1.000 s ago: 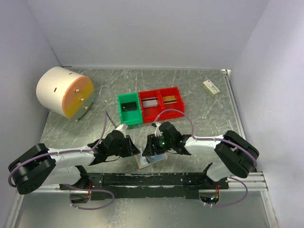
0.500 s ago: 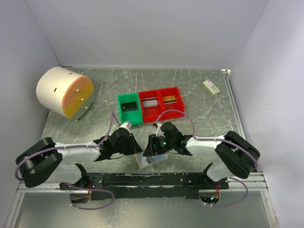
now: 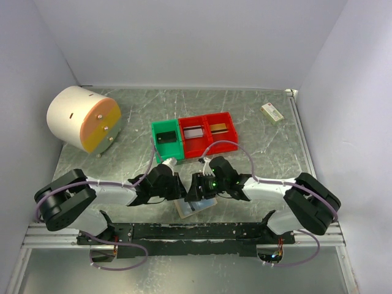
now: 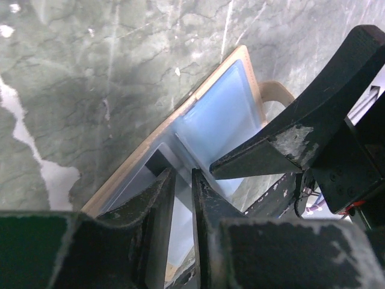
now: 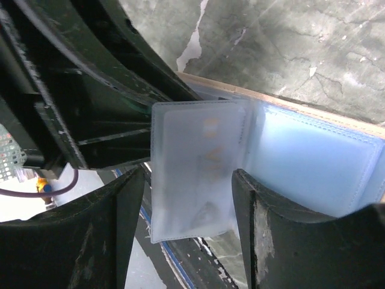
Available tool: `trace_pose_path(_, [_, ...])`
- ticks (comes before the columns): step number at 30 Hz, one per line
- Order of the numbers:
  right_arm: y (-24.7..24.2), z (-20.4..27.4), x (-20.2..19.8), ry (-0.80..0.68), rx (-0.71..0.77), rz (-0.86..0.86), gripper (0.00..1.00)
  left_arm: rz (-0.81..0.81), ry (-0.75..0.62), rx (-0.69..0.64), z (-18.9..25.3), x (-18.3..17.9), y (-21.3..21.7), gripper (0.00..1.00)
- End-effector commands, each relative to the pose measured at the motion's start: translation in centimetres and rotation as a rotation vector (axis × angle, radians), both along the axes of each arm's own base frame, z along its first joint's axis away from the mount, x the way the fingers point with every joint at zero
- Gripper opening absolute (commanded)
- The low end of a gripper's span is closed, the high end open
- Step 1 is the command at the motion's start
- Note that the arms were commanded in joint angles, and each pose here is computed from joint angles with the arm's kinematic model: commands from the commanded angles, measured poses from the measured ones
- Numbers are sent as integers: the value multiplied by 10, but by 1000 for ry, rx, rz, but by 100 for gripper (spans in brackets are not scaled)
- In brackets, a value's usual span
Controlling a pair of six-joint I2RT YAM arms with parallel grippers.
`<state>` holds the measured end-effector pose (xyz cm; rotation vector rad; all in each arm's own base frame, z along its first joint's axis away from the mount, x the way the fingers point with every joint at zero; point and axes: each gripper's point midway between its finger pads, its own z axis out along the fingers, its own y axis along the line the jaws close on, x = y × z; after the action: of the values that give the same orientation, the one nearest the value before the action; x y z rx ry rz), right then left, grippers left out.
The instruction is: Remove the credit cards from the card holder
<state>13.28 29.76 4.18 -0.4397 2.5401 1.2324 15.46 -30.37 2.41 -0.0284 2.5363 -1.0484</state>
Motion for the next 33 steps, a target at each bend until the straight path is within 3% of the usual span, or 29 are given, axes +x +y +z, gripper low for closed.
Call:
trace_pose_path(1, [1, 15, 3, -25, 11, 15, 62, -55, -48, -99, 20, 3, -25, 29])
trace_pose_path(4, [-4, 20, 7, -43, -1, -13, 66, -48, -46, -93, 19, 5, -26, 30])
trace_pose_path(19, [-82, 36, 58, -286, -351, -309, 70, -75, -25, -19, 6, 4, -41, 30])
trace_pose_path(30, [-79, 20, 52, -273, -378, -210, 37, -35, -75, -14, 26, 2, -21, 38])
trace_pose_path(33, [-66, 27, 47, -294, -315, -122, 34, -40, -78, -10, 27, 0, -18, 39])
